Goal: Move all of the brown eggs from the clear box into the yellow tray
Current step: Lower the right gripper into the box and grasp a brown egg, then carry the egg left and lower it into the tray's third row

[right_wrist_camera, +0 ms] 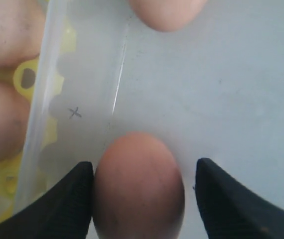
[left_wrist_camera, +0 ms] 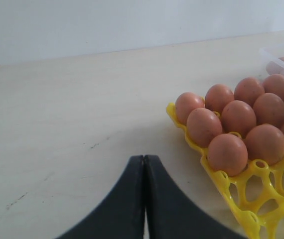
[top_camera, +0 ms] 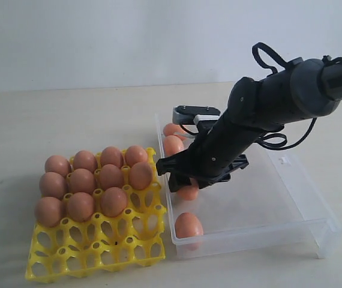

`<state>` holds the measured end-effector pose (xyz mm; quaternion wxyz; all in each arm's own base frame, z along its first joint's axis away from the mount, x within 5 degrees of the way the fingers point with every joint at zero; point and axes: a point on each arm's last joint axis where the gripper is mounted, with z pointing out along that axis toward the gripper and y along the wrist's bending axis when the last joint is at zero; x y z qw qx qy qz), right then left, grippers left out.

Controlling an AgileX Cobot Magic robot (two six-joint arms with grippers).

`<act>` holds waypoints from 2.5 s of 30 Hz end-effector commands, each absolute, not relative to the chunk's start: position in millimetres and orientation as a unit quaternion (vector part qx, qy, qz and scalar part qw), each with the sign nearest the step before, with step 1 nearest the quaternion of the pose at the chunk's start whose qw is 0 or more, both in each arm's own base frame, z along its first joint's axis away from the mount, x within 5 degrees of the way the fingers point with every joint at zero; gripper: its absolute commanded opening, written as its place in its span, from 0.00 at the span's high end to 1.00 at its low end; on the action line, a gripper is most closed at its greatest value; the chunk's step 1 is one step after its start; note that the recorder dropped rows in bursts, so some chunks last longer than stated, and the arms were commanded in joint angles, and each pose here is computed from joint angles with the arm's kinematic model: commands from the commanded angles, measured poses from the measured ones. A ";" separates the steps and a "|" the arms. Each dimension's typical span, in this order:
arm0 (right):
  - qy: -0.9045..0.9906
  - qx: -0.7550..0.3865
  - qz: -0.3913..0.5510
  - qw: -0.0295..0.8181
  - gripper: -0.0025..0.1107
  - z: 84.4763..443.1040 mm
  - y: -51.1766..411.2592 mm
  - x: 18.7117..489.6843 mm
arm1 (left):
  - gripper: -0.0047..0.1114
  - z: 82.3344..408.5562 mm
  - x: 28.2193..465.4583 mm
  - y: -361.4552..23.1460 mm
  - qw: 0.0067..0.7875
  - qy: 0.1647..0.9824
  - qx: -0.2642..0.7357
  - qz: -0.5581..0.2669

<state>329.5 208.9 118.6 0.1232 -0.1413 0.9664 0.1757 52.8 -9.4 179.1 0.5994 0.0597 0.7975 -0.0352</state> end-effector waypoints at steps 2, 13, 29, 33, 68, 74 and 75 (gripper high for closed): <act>0.962 -0.146 0.175 0.151 0.46 119.6 210.7 334.8 | 0.96 181.6 52.6 -9.5 0.607 0.792 0.059 -0.037; 0.958 -0.163 0.171 0.164 0.97 120.2 210.7 336.6 | 0.96 181.6 52.6 -9.5 0.607 0.792 0.059 -0.037; 0.916 -0.241 0.153 0.283 0.98 193.0 207.7 330.2 | 0.96 181.6 52.6 -9.5 0.607 0.792 0.059 -0.037; 0.870 -0.226 0.183 0.398 0.98 219.2 226.6 295.5 | 0.96 181.6 52.6 -9.5 0.607 0.792 0.059 -0.037; 0.870 -0.200 0.200 0.405 0.98 134.7 271.2 259.5 | 0.96 181.6 52.6 -9.5 0.607 0.792 0.059 -0.037; 0.871 -0.199 0.204 0.401 0.98 134.5 272.8 257.5 | 0.96 181.6 52.6 -9.5 0.607 0.792 0.059 -0.037; 0.871 -0.199 0.204 0.401 0.98 134.5 272.8 257.5 | 0.96 181.6 52.6 -9.5 0.607 0.792 0.059 -0.037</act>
